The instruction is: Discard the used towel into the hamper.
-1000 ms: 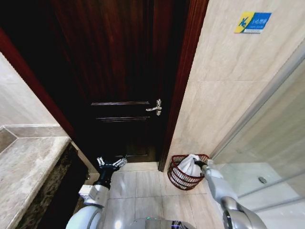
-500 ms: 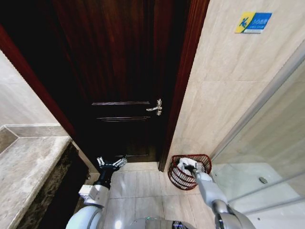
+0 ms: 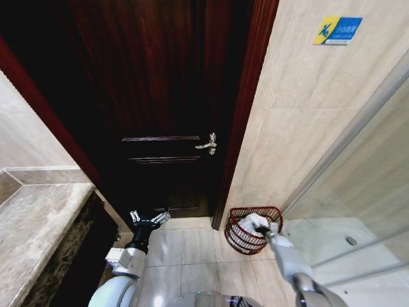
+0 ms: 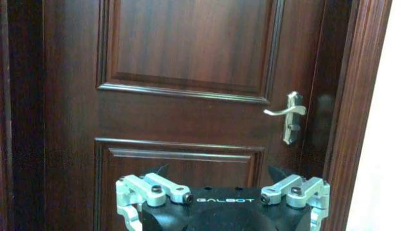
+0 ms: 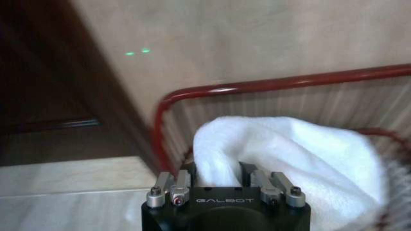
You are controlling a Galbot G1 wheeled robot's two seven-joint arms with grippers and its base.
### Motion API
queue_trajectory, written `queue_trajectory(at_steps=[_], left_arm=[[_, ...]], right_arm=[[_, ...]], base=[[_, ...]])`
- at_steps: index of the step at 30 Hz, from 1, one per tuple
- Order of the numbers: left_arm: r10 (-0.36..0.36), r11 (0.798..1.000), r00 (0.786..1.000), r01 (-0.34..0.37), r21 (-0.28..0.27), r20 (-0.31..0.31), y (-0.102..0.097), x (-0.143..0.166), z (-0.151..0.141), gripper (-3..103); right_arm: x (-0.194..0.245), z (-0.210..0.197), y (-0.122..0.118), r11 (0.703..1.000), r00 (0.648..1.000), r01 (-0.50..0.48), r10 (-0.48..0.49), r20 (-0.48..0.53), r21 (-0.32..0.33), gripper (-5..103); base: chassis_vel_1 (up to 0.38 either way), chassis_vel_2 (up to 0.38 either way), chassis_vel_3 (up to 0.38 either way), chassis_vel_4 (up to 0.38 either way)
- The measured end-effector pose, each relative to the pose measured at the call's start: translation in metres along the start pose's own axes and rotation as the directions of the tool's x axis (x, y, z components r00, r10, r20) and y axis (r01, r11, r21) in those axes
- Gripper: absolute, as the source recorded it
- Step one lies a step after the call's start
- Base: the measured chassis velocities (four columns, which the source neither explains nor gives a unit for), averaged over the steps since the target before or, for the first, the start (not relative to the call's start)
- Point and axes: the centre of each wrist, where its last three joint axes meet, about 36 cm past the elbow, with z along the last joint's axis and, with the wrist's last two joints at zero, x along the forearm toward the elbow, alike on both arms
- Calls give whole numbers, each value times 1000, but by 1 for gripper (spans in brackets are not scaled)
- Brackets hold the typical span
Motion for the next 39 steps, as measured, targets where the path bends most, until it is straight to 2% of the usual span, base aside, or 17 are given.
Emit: queue_trajectory(at_steps=[2, 3, 5, 7, 10, 11, 14, 20, 24, 27, 28, 35, 36, 38, 39], left_arm=[[0, 1000, 1000, 0, 0, 0, 0, 0, 0, 100], [0, 1000, 1000, 0, 0, 0, 0, 0, 0, 100], [0, 1000, 1000, 0, 0, 0, 0, 0, 0, 100], [0, 1000, 1000, 0, 0, 0, 0, 0, 0, 100], [0, 1000, 1000, 0, 0, 0, 0, 0, 0, 100], [0, 1000, 1000, 0, 0, 0, 0, 0, 0, 100], [0, 1000, 1000, 0, 0, 0, 0, 0, 0, 100], [0, 1000, 1000, 0, 0, 0, 0, 0, 0, 100], [0, 1000, 1000, 0, 0, 0, 0, 0, 0, 100], [0, 1000, 1000, 0, 0, 0, 0, 0, 0, 100], [0, 1000, 1000, 0, 0, 0, 0, 0, 0, 100], [0, 1000, 1000, 0, 0, 0, 0, 0, 0, 100], [0, 1000, 1000, 0, 0, 0, 0, 0, 0, 100], [0, 1000, 1000, 0, 0, 0, 0, 0, 0, 100], [0, 1000, 1000, 0, 0, 0, 0, 0, 0, 100]], right_arm=[[-1, 0, 2, 1000, 1000, -7, 7, 11, -29, 57], [-1, 0, 2, 1000, 1000, -7, 7, 11, -29, 57], [2, -1, -8, 998, 1000, -17, 19, 24, -61, 68], [4, -1, -12, 997, 999, -22, 24, 28, -71, 68], [18, 8, -35, 995, 997, -55, 60, 52, -88, 84], [18, 8, -35, 995, 997, -55, 60, 52, -88, 84], [31, 19, -52, 990, 991, -92, 101, 89, -104, 98], [57, 32, -60, 989, 979, -113, 128, 156, -98, 100], [80, 31, -54, 988, 966, -123, 140, 218, -92, 100], [112, 25, -34, 988, 945, -125, 147, 292, -91, 100], [112, 25, -34, 988, 945, -125, 147, 292, -91, 100], [184, 21, 15, 991, 910, -113, 132, 392, -72, 100], [184, 21, 15, 991, 910, -113, 132, 392, -72, 100], [211, 10, 39, 992, 893, -103, 126, 432, -75, 100], [211, 10, 39, 992, 893, -103, 126, 432, -75, 100]], base=[[0, 0, 0, 0], [0, 0, 0, 0], [0, 0, 0, 0], [0, 0, 0, 0], [0, 0, 0, 0], [0, 0, 0, 0], [0, 0, 0, 0], [0, 0, 0, 0], [0, 0, 0, 0], [0, 0, 0, 0], [0, 0, 0, 0], [0, 0, 0, 0], [0, 0, 0, 0], [0, 0, 0, 0], [0, 0, 0, 0]])
